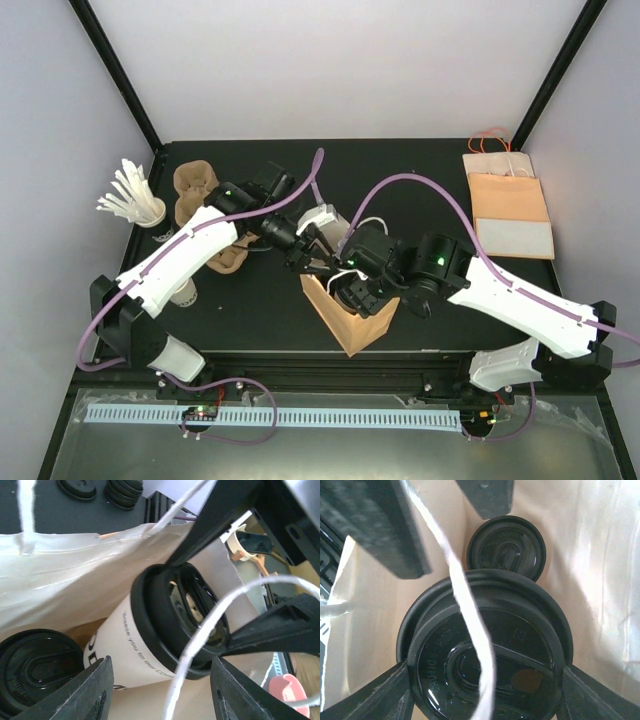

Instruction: Pack the takeout coffee

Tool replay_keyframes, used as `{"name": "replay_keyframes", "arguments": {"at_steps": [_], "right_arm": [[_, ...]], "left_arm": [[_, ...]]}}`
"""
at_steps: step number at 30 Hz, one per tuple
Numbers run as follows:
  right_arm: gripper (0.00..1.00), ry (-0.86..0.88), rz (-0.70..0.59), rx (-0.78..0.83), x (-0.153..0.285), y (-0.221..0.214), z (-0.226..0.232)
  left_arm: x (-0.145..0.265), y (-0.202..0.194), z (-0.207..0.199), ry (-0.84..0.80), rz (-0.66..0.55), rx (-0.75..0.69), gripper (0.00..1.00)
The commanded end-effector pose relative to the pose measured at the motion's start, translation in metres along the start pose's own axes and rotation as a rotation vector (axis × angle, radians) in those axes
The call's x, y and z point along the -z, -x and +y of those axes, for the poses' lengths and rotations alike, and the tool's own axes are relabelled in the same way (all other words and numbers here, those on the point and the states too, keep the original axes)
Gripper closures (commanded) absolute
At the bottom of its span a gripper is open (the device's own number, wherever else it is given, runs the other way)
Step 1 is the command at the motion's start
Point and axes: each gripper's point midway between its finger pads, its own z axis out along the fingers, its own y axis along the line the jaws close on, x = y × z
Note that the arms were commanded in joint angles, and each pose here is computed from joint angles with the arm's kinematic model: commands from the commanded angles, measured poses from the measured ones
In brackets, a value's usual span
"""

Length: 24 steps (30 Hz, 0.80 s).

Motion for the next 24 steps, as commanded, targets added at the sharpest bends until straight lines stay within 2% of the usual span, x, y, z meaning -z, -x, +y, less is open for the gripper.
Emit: {"name": "replay_keyframes", "arguments": {"at_steps": [1,15,24], "right_arm": [[0.85,-0.006,-0.007,-0.014,0.008,-0.005,-0.009],[0.85,-0.011,0.019,-0.040,0.001,-0.014,-0.019],[0.86,-0.054,0.091,-0.014,-0.009,-0.010,-0.020]], "left_arm": [[0.007,0.001,-0.030,-0.098,-0.026,-0.061,0.44],[0.023,0.008,-0.082,-0.318,-0.133,-0.140,0.61],[0.023,0.002,-0.080,-0.282,-0.131,-0.128,0.73]]}}
